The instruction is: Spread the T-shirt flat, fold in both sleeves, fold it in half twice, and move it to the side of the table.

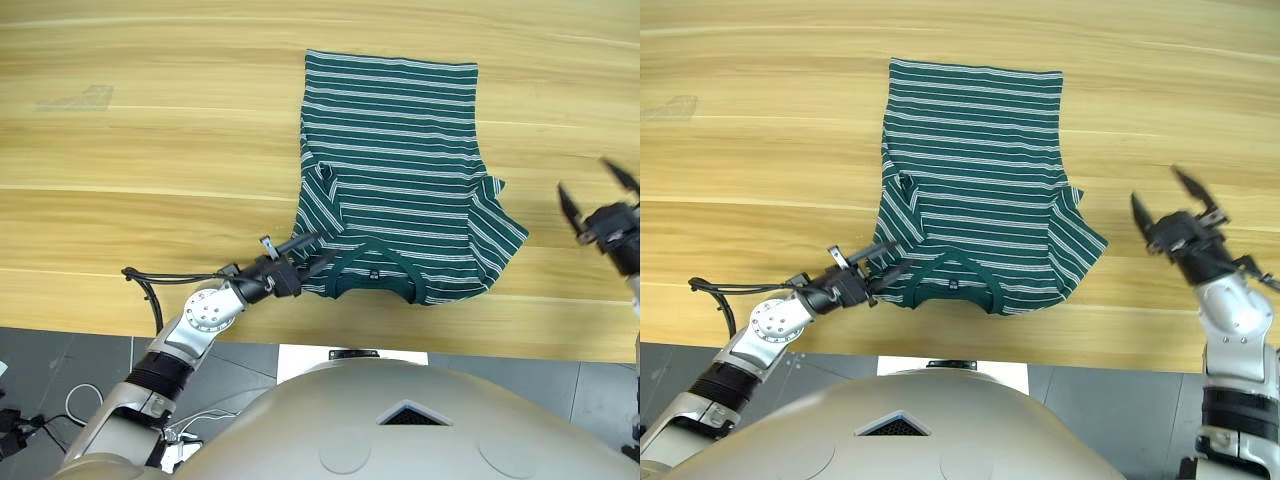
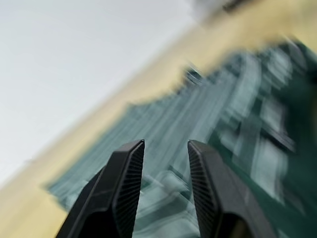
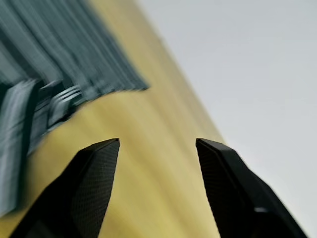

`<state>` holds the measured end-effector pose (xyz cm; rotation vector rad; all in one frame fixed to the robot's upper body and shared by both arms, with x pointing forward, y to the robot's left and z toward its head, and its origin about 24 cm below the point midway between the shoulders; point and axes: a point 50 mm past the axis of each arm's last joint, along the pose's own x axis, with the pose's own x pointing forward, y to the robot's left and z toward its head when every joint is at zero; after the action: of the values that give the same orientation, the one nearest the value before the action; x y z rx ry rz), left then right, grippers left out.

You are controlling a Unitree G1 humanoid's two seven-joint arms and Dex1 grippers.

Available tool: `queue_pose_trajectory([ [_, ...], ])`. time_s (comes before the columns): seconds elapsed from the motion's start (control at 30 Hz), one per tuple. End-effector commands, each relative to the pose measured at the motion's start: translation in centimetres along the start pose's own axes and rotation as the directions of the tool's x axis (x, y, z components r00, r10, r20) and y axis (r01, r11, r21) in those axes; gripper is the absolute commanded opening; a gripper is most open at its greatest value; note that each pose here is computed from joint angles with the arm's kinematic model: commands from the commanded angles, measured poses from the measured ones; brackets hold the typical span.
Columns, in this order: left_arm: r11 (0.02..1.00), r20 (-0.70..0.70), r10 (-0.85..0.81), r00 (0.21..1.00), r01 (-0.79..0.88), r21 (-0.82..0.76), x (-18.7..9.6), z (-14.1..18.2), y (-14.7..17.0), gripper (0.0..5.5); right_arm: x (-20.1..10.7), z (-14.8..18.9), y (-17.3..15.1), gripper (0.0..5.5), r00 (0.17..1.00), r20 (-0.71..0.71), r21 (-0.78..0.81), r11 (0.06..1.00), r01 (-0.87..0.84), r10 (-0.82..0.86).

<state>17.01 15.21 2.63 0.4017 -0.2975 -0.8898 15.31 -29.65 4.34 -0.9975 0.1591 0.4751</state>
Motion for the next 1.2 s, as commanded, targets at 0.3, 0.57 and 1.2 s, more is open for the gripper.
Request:
queue_pose_trajectory([
  [0.3,0.918,0.073,0.392,0.917,-0.396,0.037,1.2,2.0,5.5,1.61,-2.1,1.2,5.8,2.84,0.916,0.052,-0.226,0.898,-0.377,0.398],
  [0.57,0.839,0.023,0.535,0.844,-0.534,0.102,-1.4,2.4,6.7,1.61,1.4,0.6,4.5,2.84,0.953,0.067,-0.251,0.93,-0.271,0.295],
  [1.2,0.811,-0.018,0.583,0.812,-0.58,0.084,-2.3,1.8,6.3,1.69,1.9,-1.3,3.2,2.03,0.952,0.035,-0.263,0.922,-0.284,0.303],
])
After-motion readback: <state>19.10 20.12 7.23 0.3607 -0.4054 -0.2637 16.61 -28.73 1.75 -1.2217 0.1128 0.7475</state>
